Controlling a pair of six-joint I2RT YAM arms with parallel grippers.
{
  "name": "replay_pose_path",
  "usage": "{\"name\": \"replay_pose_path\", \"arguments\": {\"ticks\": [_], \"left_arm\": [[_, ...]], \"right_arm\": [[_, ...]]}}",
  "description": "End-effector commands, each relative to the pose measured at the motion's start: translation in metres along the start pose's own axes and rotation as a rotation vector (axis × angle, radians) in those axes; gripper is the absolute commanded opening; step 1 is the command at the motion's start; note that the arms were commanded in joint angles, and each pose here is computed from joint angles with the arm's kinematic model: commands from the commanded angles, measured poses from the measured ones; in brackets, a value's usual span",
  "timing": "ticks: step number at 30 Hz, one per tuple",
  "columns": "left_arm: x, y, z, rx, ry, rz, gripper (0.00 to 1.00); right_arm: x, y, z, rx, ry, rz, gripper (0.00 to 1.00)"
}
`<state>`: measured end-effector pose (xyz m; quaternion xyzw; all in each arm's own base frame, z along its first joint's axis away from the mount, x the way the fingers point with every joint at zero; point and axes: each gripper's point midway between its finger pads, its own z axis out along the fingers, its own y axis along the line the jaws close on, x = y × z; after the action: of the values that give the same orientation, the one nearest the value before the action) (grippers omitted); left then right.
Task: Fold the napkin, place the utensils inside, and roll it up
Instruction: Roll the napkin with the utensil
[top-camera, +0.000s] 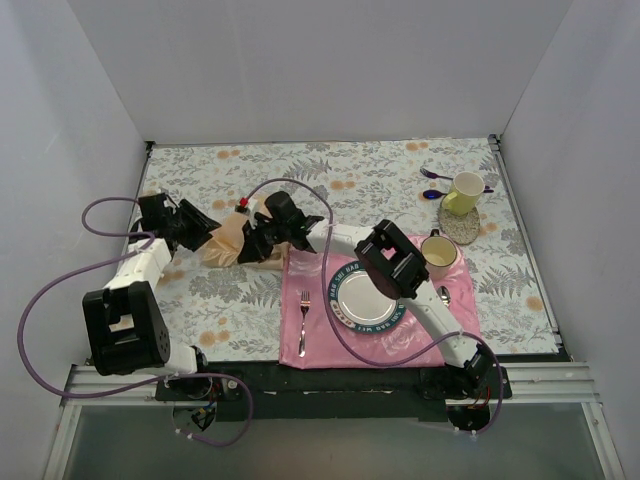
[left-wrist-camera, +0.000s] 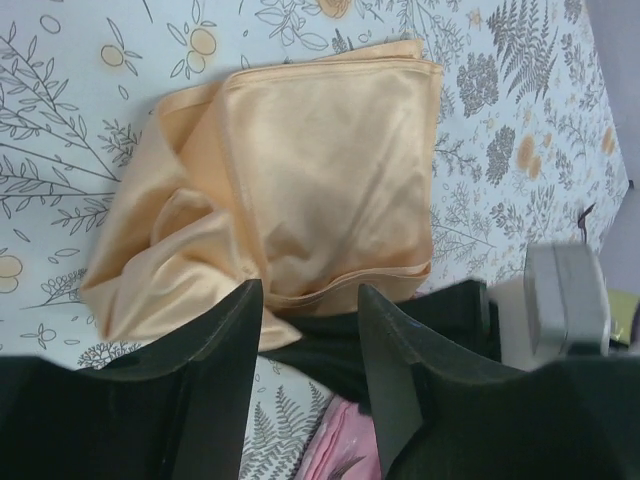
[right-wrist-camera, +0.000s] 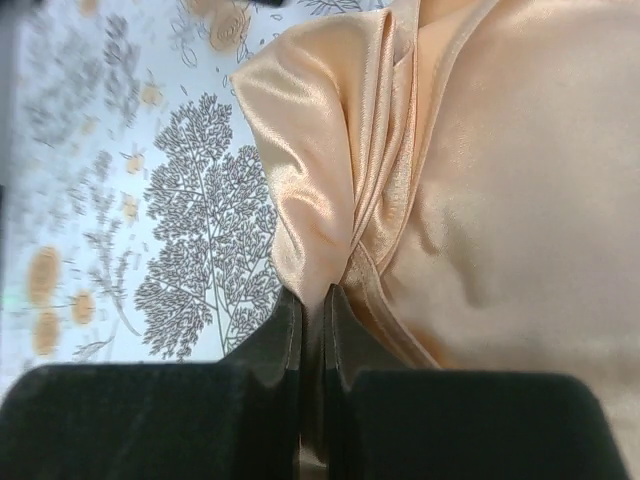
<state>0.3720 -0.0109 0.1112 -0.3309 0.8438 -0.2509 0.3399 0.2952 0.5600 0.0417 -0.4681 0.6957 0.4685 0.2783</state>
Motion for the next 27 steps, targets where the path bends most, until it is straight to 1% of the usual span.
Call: {"name": "replay_pose_path", "arguments": {"ticks": [1,4,5,7,8,11,13,15,16,17,19,24,27], "left_arm": [[0.013,0.004,-0.014,-0.017,0.019,0.005,0.43],[0.032,0.009,-0.022,-0.022,0.062,-0.010,0.46],[0.040,0.009,-0.024,-0.023,0.079,-0.012,0.49],[0.057,0.014,-0.026,-0.014,0.111,-0.034,0.53],[0.060,0.015,-0.025,-0.012,0.120,-0.039,0.54],[0.065,0.019,-0.016,-0.013,0.144,-0.051,0.55],[0.065,0.020,-0.006,-0.010,0.157,-0.065,0.59],[0.065,0.019,0.002,-0.001,0.172,-0.103,0.61],[0.062,0.019,0.007,-0.003,0.166,-0.109,0.61],[0.065,0.023,0.014,-0.018,0.183,-0.145,0.61],[0.062,0.022,0.022,-0.009,0.175,-0.161,0.61],[0.063,0.043,0.036,-0.082,0.137,-0.203,0.60],[0.061,0.046,0.041,-0.076,0.101,-0.219,0.59]], "right_arm": [[0.005,0.000,-0.016,-0.233,-0.029,0.425,0.01],[0.003,-0.010,-0.017,-0.279,-0.041,0.505,0.01],[0.002,-0.014,-0.018,-0.281,-0.042,0.548,0.01],[0.000,-0.017,-0.015,-0.291,-0.049,0.553,0.01],[0.007,-0.021,-0.013,-0.286,-0.035,0.574,0.01],[0.002,-0.025,-0.014,-0.291,-0.048,0.581,0.01],[0.004,-0.026,-0.015,-0.291,-0.047,0.585,0.01],[0.002,-0.027,-0.017,-0.299,-0.054,0.591,0.01],[0.003,-0.027,-0.016,-0.300,-0.054,0.596,0.01],[0.002,-0.026,-0.016,-0.304,-0.057,0.591,0.01],[0.000,-0.025,-0.016,-0.308,-0.061,0.589,0.01],[0.001,-0.024,-0.016,-0.315,-0.060,0.591,0.01],[0.002,-0.023,-0.016,-0.323,-0.055,0.594,0.01]]}}
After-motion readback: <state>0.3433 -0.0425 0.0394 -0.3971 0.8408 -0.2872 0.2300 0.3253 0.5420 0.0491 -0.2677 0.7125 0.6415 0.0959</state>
